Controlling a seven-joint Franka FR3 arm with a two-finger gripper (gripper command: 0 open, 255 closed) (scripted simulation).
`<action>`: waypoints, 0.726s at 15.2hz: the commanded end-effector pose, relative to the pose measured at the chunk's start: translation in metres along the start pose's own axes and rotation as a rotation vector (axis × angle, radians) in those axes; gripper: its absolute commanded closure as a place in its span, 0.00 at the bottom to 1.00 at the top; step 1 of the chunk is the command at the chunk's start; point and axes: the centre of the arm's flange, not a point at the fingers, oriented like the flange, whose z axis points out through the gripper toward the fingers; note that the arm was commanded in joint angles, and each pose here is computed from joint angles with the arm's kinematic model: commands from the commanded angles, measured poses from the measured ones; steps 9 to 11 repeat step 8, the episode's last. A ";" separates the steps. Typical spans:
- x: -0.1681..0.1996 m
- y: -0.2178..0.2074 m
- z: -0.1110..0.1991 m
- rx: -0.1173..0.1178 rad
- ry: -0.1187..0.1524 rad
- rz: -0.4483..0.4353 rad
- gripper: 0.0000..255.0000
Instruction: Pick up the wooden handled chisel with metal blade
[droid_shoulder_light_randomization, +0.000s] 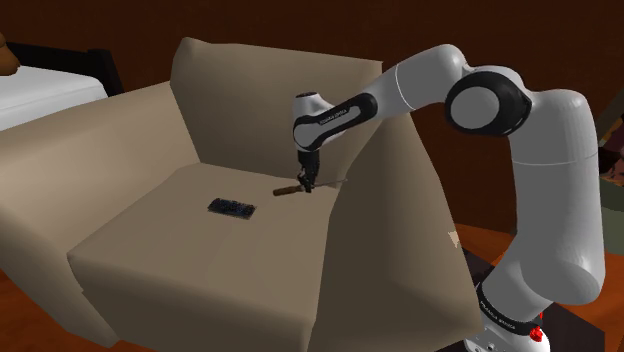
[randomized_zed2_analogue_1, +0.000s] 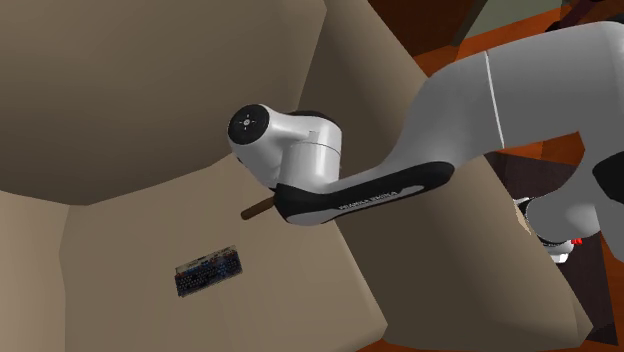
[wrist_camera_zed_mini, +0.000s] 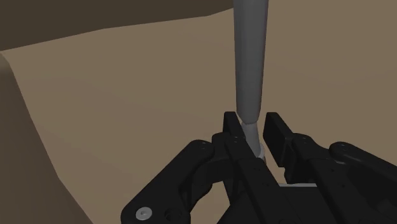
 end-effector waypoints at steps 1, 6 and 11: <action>-0.002 -0.001 -0.010 0.000 0.000 0.000 1.00; -0.005 -0.001 -0.037 0.000 0.000 0.000 1.00; -0.005 -0.001 -0.037 0.000 0.000 0.000 1.00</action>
